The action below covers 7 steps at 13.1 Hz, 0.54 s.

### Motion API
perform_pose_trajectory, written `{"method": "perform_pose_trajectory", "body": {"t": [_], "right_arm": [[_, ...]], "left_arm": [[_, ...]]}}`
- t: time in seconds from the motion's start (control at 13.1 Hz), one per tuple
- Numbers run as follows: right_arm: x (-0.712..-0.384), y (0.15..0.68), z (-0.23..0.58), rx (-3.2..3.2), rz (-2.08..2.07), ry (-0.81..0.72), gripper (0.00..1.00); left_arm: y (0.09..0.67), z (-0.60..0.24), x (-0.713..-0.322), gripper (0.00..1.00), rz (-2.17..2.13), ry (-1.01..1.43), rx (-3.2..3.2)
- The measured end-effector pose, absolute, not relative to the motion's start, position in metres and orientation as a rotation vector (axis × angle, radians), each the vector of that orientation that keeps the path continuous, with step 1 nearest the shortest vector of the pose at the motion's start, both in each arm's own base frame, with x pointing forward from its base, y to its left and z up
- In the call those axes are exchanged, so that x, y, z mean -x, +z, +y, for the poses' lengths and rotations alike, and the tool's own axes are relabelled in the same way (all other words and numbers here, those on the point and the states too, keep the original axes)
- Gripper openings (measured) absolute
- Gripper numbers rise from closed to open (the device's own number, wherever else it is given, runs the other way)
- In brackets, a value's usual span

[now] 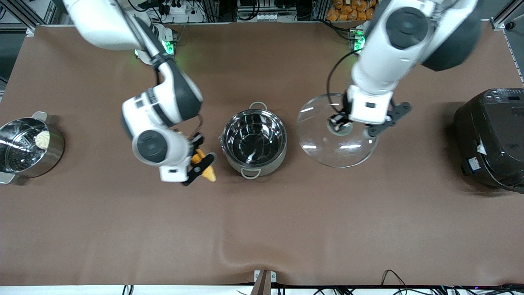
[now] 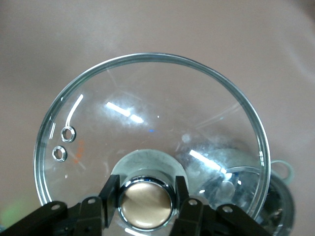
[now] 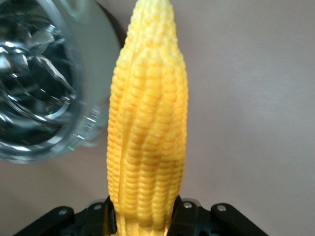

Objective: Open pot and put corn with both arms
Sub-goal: 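Lower the lid with the left gripper while the right gripper carries the corn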

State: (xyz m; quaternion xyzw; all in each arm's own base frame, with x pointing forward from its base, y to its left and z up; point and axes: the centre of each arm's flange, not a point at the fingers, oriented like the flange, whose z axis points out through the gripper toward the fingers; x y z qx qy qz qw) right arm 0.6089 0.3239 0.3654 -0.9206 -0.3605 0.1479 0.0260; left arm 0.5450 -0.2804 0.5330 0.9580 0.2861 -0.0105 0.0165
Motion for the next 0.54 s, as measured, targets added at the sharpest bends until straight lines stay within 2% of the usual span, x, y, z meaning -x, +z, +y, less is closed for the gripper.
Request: {"method": "perform_pose_trajectory", "body": {"t": [0.23,0.54], "right_arm": [[-0.566,0.364,0.399,2.906,-1.084,0.433,0.37],[-0.534,0.344,0.448,2.966,-1.099,0.385,0.37]], "left_arm": [[0.494,-0.244,-0.540,0.50,0.850,-0.048,-2.989],[0.437,-0.206,-0.531,0.50,0.802,-0.115,-3.033]]}}
